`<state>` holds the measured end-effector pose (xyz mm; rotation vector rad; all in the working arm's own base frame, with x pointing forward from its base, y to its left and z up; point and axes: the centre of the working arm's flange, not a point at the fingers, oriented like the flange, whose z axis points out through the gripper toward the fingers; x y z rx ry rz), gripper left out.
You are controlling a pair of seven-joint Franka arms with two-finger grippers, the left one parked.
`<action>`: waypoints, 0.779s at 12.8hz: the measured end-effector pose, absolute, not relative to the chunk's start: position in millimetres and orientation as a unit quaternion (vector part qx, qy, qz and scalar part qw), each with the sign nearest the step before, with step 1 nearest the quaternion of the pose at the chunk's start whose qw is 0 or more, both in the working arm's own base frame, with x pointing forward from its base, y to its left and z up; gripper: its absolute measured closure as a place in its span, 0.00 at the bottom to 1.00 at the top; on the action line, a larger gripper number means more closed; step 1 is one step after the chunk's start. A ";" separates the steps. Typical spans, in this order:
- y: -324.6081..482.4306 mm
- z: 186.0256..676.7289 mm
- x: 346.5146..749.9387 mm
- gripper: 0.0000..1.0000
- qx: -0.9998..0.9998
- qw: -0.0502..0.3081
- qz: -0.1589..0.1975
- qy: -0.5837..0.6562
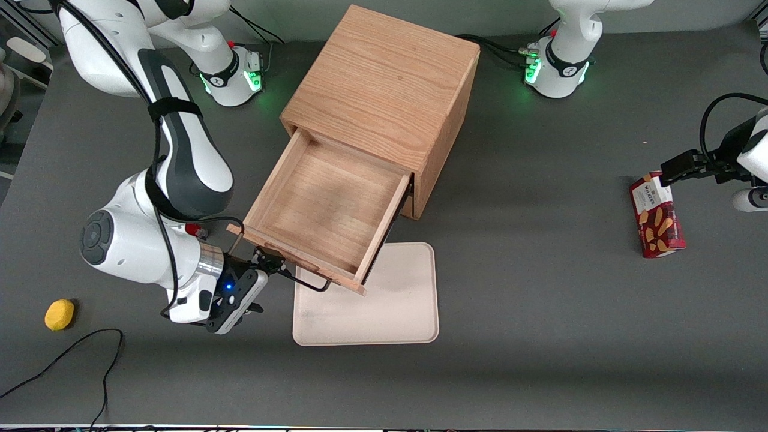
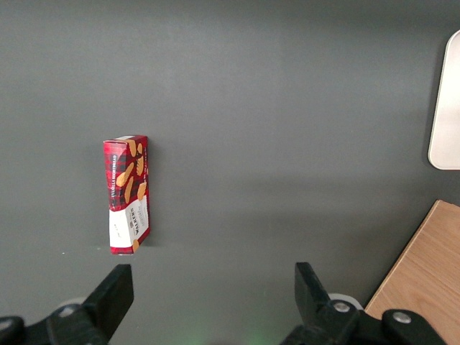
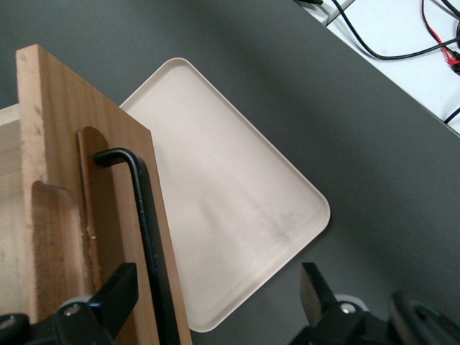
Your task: Open upper drawer
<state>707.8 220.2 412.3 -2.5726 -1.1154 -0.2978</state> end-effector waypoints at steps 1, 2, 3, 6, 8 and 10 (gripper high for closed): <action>220.4 416.7 708.0 0.00 -0.900 0.161 -0.103 -0.392; 220.1 422.1 708.3 0.00 -0.899 0.162 -0.101 -0.394; 218.3 427.1 708.6 0.00 -0.898 0.164 -0.098 -0.395; 195.8 439.0 712.9 0.00 -0.902 0.167 -0.089 -0.388; 170.7 448.1 713.1 0.00 -0.908 0.168 -0.077 -0.377; 136.3 464.3 708.1 0.00 -0.926 0.147 -0.049 -0.344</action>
